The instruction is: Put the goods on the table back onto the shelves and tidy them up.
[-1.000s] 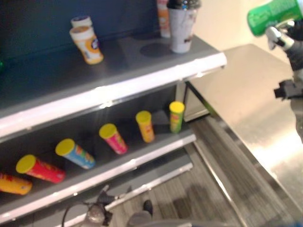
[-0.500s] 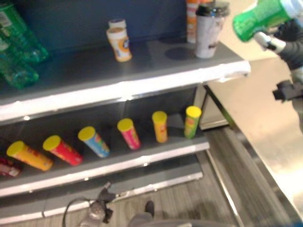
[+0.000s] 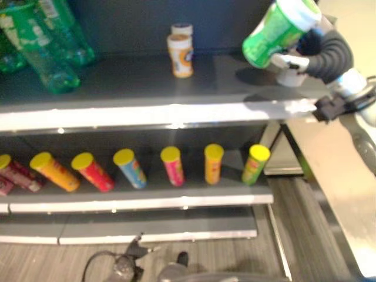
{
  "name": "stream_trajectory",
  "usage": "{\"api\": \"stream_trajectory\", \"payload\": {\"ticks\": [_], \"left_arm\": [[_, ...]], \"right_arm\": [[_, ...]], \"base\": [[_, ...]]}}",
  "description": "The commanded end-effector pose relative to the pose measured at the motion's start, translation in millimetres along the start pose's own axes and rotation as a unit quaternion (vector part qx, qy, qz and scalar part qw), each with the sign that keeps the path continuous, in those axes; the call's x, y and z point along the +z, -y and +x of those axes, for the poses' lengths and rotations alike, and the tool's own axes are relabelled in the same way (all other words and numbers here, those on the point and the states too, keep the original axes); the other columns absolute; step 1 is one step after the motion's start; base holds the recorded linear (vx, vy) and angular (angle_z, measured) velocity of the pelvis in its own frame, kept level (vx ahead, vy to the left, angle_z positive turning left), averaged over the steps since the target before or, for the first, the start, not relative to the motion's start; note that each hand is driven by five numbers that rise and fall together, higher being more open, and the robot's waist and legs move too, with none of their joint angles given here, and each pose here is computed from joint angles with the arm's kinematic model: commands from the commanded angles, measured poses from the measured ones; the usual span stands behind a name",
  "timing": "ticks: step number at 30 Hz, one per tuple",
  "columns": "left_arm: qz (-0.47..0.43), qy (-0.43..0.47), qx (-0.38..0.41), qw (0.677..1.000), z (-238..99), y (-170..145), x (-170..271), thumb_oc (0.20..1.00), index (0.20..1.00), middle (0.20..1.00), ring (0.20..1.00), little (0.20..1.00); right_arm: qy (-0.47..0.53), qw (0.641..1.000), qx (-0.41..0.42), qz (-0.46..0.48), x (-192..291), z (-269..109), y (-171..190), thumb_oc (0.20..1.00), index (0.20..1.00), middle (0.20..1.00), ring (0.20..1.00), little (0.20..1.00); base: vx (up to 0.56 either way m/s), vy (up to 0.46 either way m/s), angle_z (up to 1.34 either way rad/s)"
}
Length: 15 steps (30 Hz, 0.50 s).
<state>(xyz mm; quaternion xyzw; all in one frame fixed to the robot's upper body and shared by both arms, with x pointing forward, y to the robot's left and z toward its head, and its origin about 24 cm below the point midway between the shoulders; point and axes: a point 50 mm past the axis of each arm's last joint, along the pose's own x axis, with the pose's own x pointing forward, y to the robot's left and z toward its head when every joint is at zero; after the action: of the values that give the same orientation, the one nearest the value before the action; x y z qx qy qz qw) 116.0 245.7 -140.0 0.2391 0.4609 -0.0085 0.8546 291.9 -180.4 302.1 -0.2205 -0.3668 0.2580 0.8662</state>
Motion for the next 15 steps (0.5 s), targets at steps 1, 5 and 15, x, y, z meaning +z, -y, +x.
{"api": "stream_trajectory", "payload": {"ticks": [1,5,15], "left_arm": [[0.034,0.002,0.013,0.999,4,-12,3,1.0,1.0,1.0,1.0,1.0],[0.037,-0.009,0.01,0.999,2,-11,-3,1.0,1.0,1.0,1.0,1.0],[0.038,-0.02,0.009,0.999,2,-9,-7,1.0,1.0,1.0,1.0,1.0]], "right_arm": [[0.014,1.0,-0.008,0.011,5,10,8,0.2,0.2,0.2,0.2,0.2],[-0.01,1.0,0.007,0.012,-2,15,7,0.2,0.2,0.2,0.2,0.2],[-0.067,0.997,0.03,-0.021,-19,28,7,0.2,0.2,0.2,0.2,0.2]], "base": [[0.01,0.004,0.12],[0.02,0.017,0.16],[0.02,0.016,0.08]]}}
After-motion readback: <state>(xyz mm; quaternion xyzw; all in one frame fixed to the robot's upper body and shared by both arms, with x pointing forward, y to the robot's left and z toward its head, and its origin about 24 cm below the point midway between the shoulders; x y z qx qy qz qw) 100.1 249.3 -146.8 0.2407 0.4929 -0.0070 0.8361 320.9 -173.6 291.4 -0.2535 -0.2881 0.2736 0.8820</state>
